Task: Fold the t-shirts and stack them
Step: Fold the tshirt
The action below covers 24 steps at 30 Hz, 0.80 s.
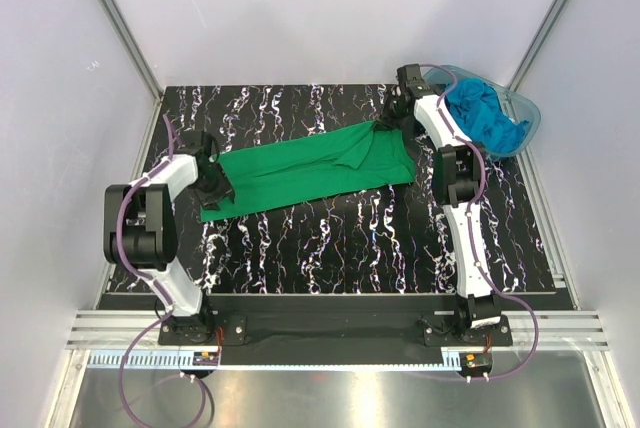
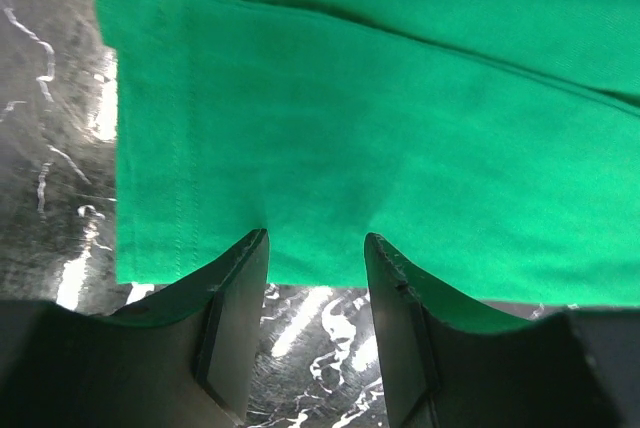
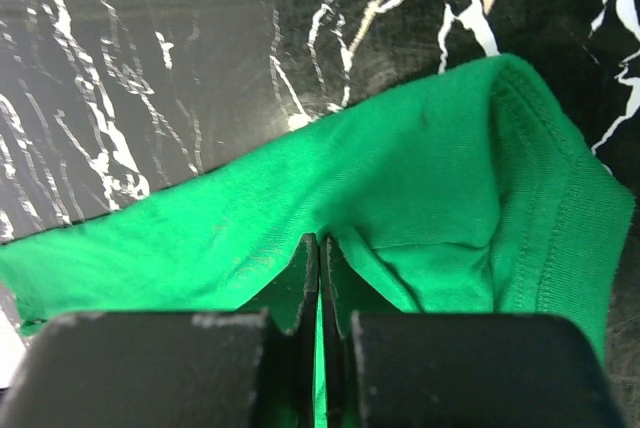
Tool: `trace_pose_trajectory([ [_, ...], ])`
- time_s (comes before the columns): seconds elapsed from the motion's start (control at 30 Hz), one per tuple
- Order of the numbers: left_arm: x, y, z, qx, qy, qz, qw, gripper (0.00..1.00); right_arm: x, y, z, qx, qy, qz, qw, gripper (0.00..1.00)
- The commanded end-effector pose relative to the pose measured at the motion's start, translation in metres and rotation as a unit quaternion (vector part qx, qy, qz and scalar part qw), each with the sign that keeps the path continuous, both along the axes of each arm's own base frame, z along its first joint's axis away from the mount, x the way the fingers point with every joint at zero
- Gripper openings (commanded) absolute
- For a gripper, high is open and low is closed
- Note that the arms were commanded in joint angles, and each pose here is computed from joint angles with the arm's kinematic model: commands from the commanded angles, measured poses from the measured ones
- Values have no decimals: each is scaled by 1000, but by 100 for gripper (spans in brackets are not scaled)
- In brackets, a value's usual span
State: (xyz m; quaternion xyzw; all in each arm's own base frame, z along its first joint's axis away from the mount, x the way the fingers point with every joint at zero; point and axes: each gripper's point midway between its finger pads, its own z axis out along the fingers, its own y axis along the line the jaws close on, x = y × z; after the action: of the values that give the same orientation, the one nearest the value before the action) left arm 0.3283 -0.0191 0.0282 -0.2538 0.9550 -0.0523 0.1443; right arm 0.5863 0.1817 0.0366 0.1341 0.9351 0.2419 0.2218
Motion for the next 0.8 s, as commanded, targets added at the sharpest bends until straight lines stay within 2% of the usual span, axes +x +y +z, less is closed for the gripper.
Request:
trace_pose_trajectory([
  [0.0,7,15,0,32,7,24,999,48,18,4,38,26,-47,-6,999,0],
  [0.23,-5,21,-17,48,46,38,997,48,32,15,90,80,-92,-28,992,0],
  [0.77,-15,24,-25,59,67,41,995,48,44,10,88,106,-92,-50,989,0],
])
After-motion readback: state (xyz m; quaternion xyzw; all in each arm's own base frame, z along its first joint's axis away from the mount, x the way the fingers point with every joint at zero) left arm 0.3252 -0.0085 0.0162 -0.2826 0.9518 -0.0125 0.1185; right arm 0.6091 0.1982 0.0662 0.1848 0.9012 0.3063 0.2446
